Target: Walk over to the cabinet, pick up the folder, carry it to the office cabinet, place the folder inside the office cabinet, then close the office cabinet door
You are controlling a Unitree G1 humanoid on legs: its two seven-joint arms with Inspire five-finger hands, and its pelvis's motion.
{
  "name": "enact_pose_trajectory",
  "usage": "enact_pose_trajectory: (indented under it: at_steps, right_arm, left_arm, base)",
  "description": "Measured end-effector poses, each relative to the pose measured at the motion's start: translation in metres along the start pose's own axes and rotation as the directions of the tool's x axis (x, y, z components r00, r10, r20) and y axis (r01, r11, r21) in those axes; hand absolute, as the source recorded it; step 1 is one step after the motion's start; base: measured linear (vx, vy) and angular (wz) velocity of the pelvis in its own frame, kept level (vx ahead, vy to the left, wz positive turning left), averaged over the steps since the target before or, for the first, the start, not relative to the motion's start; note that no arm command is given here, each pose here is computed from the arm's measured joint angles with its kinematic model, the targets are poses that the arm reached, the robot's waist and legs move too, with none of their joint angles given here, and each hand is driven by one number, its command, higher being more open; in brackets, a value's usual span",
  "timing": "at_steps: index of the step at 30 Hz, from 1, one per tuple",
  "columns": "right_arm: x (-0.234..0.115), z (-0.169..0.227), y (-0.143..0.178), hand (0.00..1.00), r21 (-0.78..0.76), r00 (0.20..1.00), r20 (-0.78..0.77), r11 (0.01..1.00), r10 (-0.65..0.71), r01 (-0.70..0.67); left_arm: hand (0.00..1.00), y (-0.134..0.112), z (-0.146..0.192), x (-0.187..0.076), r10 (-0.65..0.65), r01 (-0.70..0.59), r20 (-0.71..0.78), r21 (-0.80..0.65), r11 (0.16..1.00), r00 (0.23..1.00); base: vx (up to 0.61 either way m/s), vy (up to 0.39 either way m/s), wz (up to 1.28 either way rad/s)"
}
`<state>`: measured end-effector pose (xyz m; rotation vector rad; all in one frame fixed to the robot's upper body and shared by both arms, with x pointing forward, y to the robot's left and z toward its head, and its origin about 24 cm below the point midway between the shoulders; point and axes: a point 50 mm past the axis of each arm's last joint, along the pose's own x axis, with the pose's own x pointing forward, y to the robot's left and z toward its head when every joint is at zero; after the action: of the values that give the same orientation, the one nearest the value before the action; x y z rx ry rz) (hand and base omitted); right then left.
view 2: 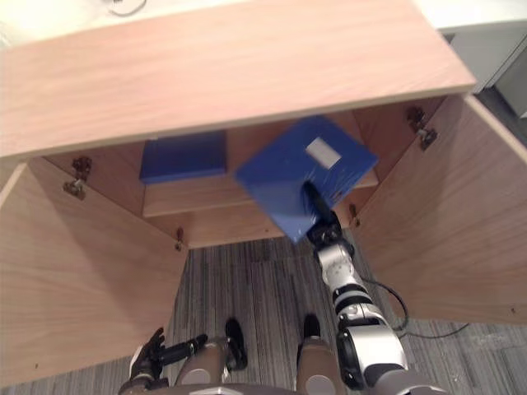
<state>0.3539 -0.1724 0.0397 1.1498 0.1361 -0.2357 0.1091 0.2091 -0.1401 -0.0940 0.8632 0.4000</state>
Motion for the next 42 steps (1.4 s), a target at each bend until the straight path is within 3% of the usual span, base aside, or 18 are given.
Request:
enact_pose_trajectory:
  at_steps: [4, 10, 20, 27, 28, 35, 42]
  right_arm:
    - [0.008, 0.039, 0.062, 0.0, 0.137, 0.972, 0.188, 0.976, 0.143, -0.17]
    - [0.01, 0.073, 0.123, 0.0, 0.112, 0.931, 0.266, 0.951, 0.25, -0.288]
    - [0.009, 0.109, 0.14, 0.0, 0.098, 0.915, 0.338, 0.958, 0.222, -0.268]
    - [0.01, 0.134, 0.158, 0.0, 0.257, 0.915, 0.385, 0.937, 0.124, -0.235]
    - [0.01, 0.136, 0.16, 1.0, 0.264, 0.914, 0.386, 0.935, 0.122, -0.237]
    - [0.009, 0.154, 0.163, 1.0, 0.269, 0.908, 0.41, 0.94, 0.083, -0.207]
    - [0.01, 0.165, 0.169, 1.0, 0.184, 0.911, 0.407, 0.97, 0.071, -0.158]
  left_arm:
    - [1.0, -0.004, 0.02, 0.001, -0.003, 0.008, 0.082, -0.068, 0.998, 0.997]
    - [1.0, -0.016, 0.058, 0.012, -0.012, 0.034, 0.188, -0.113, 0.993, 0.982]
    - [1.0, -0.022, 0.081, 0.014, -0.027, 0.07, 0.253, -0.163, 0.984, 0.967]
    - [1.0, -0.026, 0.088, 0.013, -0.026, 0.08, 0.28, -0.181, 0.98, 0.96]
    - [1.0, -0.026, 0.089, 0.013, -0.028, 0.082, 0.283, -0.181, 0.98, 0.959]
    - [1.0, -0.029, 0.088, 0.013, -0.021, 0.079, 0.277, -0.198, 0.977, 0.961]
    - [1.0, -0.021, 0.031, 0.014, 0.031, -0.03, 0.006, -0.161, 0.986, 0.999]
  base:
    - [-0.09, -0.114, 0.27]
    - [-0.01, -0.074, 0.05]
    - [-0.03, 0.011, 0.09]
    - [0.0, 0.028, 0.15]
    - [0.04, 0.015, 0.17]
    - [0.03, -0.002, 0.15]
    - [0.02, -0.014, 0.05]
